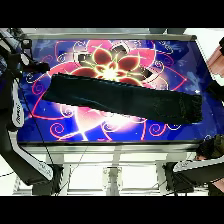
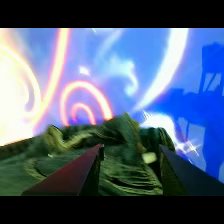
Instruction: Fold the clothes and pants, and hang the long-sleeved shirts on hangers.
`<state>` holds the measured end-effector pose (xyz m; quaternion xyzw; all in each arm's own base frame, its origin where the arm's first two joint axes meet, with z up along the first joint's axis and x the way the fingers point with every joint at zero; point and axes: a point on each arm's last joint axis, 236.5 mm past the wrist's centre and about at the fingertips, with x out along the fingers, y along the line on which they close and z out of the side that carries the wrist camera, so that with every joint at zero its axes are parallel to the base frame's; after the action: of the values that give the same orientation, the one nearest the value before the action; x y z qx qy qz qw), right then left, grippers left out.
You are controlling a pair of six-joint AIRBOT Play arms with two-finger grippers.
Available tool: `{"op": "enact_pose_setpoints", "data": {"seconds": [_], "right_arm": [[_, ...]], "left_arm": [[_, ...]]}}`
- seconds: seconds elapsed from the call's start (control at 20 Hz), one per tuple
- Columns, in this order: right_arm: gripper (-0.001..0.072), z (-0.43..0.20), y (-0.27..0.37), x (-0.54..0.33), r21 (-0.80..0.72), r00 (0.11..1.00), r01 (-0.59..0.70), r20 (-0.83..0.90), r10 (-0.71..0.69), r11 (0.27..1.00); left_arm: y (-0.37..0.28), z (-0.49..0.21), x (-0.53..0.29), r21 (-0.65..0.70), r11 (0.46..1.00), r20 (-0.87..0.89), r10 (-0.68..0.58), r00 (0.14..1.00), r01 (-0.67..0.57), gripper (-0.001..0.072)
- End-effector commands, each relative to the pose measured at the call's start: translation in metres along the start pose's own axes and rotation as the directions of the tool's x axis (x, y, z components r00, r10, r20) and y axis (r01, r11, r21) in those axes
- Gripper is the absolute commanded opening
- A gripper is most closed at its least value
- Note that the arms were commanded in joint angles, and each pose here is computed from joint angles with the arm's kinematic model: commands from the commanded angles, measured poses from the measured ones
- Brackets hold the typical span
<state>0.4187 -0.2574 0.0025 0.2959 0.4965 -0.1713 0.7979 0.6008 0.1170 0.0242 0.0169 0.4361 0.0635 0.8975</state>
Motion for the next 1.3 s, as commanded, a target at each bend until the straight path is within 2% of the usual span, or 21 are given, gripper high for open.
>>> {"op": "enact_pose_setpoints", "data": {"seconds": [0.0,0.15,0.25,0.3,0.35,0.4,0.65,0.85,1.0,1.25], "right_arm": [[0.0400,0.019,0.015,-0.030,-0.006,1.000,-0.013,0.027,0.013,1.000],[0.0399,0.028,0.038,-0.076,-0.064,0.999,-0.029,0.043,0.032,0.998],[0.0399,0.015,0.054,-0.097,-0.112,0.999,-0.039,0.013,0.040,0.993],[0.0399,0.004,0.062,-0.103,-0.138,0.999,-0.046,-0.019,0.044,0.989],[0.0399,-0.009,0.070,-0.106,-0.157,0.997,-0.056,-0.064,0.047,0.986],[0.0398,-0.023,0.078,-0.107,-0.174,0.992,-0.069,-0.118,0.049,0.982],[0.0397,-0.077,0.130,-0.102,-0.272,0.953,-0.133,-0.300,0.047,0.953],[0.0397,-0.095,0.179,-0.093,-0.368,0.950,-0.173,-0.307,0.056,0.914],[0.0396,-0.099,0.202,-0.088,-0.410,0.956,-0.187,-0.287,0.069,0.893],[0.0396,-0.101,0.203,-0.087,-0.419,0.956,-0.176,-0.287,0.054,0.891]], "left_arm": [[0.013,0.005,-0.016,0.030,0.999,-0.029,0.046,0.999,-0.045,0.0402],[0.027,-0.013,-0.031,0.019,0.998,-0.135,0.060,0.989,-0.058,0.0399],[0.013,-0.052,-0.031,0.065,0.994,-0.282,-0.066,0.957,0.088,0.0436],[0.007,-0.067,-0.029,0.052,0.987,-0.333,-0.128,0.934,0.153,0.0516],[0.007,-0.079,-0.025,0.012,0.983,-0.369,-0.165,0.915,0.182,0.0635],[0.011,-0.089,-0.022,-0.015,0.980,-0.392,-0.189,0.900,0.199,0.0651],[0.023,-0.110,-0.008,-0.083,0.939,-0.394,-0.340,0.854,0.335,0.0650],[0.017,-0.115,0.001,-0.152,0.883,-0.349,-0.469,0.812,0.444,0.0650],[0.013,-0.129,0.014,-0.183,0.867,-0.369,-0.498,0.785,0.463,0.0649],[-0.006,-0.140,0.029,-0.209,0.839,-0.385,-0.543,0.746,0.503,0.0648]]}}
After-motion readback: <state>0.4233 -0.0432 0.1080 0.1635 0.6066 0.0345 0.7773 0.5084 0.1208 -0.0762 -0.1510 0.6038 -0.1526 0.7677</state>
